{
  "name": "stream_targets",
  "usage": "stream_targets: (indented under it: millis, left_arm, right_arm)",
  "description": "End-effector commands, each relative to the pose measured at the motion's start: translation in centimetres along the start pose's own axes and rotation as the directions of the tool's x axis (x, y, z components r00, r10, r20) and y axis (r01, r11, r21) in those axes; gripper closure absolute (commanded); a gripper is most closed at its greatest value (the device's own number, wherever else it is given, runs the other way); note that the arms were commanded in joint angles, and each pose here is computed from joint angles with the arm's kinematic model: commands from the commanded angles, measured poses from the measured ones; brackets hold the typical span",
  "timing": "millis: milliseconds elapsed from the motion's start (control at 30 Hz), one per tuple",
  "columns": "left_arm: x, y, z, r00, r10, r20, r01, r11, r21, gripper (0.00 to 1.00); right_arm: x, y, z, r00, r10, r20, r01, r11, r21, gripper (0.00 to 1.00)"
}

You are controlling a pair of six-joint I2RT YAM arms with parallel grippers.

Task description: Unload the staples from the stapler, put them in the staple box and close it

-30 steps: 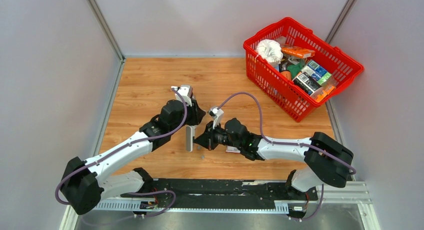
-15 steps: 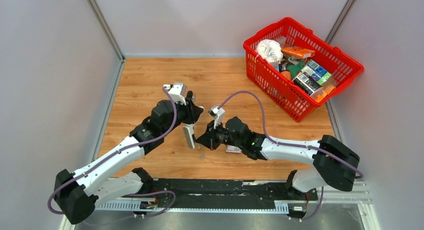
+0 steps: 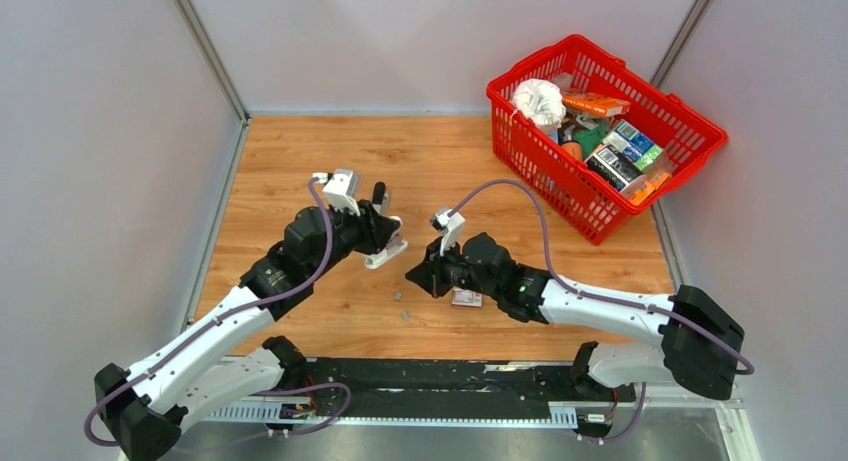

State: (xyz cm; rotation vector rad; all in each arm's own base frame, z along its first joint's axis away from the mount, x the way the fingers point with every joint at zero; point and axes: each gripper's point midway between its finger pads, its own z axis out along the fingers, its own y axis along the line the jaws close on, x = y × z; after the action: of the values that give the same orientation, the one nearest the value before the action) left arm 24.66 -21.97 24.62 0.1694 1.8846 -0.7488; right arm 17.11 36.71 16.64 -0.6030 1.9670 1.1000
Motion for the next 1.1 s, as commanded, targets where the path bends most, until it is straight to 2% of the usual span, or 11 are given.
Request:
stream_targets:
  millis: [0, 367, 567, 767, 900, 1067]
  left_arm:
    - [-3.6, -1.4, -1.5, 0.995, 0.002, 0.099, -0.006, 0.999, 0.042, 1.00]
    - [-5.2, -2.7, -3.5, 0.989, -0.015, 0.144, 0.000, 0.995, 0.105, 1.00]
    - [-5.9, -4.1, -4.5, 0.985, -0.036, 0.166, 0.006, 0.985, 0.174, 1.00]
    - [-6.3, -6.6, -5.2, 0.985, -0.037, 0.169, -0.016, 0.952, 0.305, 1.00]
    - [-7.1, -8.0, -5.8, 0.977, -0.041, 0.211, -0.043, 0.923, 0.382, 1.00]
    - [-7.3, -9.1, -6.6, 0.974, -0.030, 0.223, -0.074, 0.894, 0.443, 1.00]
  right_arm:
    - [-2.6, 0.3, -1.2, 0.997, -0.038, 0.065, 0.036, 0.999, 0.030, 1.00]
    - [-2.1, -0.1, -2.5, 0.998, -0.016, 0.057, 0.013, 0.999, 0.052, 1.00]
    - [-2.1, 1.1, -2.8, 0.999, 0.000, 0.046, 0.000, 1.000, 0.002, 1.00]
    - [-1.5, 1.8, -1.9, 0.998, 0.052, 0.037, -0.050, 0.998, -0.049, 1.00]
    - [-1.2, 2.8, -1.2, 0.997, 0.080, 0.022, -0.077, 0.992, -0.102, 1.00]
    - [-1.3, 3.8, -0.7, 0.994, 0.106, 0.026, -0.102, 0.984, -0.144, 1.00]
